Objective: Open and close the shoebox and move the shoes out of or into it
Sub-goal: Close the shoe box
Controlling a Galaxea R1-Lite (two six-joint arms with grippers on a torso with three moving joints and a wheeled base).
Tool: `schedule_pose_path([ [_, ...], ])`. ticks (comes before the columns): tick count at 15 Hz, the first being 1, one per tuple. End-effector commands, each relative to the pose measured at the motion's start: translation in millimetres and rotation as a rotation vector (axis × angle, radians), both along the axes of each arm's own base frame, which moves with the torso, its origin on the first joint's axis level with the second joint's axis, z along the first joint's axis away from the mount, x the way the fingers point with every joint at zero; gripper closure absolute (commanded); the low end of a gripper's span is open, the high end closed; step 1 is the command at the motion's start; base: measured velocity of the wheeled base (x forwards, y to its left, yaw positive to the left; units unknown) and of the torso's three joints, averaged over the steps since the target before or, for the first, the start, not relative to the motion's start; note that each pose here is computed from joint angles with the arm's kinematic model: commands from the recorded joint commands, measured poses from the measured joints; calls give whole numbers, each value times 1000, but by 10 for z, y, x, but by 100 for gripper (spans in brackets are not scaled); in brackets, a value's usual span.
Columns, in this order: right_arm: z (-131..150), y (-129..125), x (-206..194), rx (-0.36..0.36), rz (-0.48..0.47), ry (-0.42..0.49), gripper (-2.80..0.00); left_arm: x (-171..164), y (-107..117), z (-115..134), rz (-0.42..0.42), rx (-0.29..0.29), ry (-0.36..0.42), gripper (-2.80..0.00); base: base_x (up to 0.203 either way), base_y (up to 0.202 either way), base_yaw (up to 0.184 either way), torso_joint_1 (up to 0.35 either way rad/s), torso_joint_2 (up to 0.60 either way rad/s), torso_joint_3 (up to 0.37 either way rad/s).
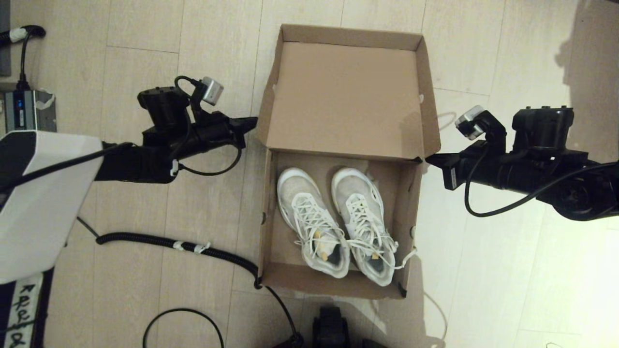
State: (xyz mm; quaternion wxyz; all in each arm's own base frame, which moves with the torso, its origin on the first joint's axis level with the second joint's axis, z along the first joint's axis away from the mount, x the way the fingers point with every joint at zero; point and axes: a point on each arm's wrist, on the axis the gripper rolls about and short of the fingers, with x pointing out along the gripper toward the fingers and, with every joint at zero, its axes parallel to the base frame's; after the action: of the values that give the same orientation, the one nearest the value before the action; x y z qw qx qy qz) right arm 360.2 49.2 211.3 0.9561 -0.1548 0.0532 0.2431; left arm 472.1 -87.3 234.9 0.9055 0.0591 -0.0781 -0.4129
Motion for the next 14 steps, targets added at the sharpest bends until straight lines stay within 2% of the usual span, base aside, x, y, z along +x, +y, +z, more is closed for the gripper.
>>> schedule_pose_path([
  [1, -32, 12, 32, -2, 6, 4, 0, -8, -101, -4, -24, -3, -4, 0, 0, 0, 0, 0, 0, 0],
  [4, -52, 25, 114, 5, 23, -43, 0, -24, -190, -4, -40, -3, -5, 0, 0, 0, 0, 0, 0, 0],
  [8, -17, 29, 135, 10, 25, -71, 0, -40, -285, 137, -59, -26, -37, 0, 0, 0, 0, 0, 0, 0],
  [14, 90, 63, 378, 22, 25, -132, 0, -3, -296, 138, -50, -33, -43, 0, 0, 0, 0, 0, 0, 0],
])
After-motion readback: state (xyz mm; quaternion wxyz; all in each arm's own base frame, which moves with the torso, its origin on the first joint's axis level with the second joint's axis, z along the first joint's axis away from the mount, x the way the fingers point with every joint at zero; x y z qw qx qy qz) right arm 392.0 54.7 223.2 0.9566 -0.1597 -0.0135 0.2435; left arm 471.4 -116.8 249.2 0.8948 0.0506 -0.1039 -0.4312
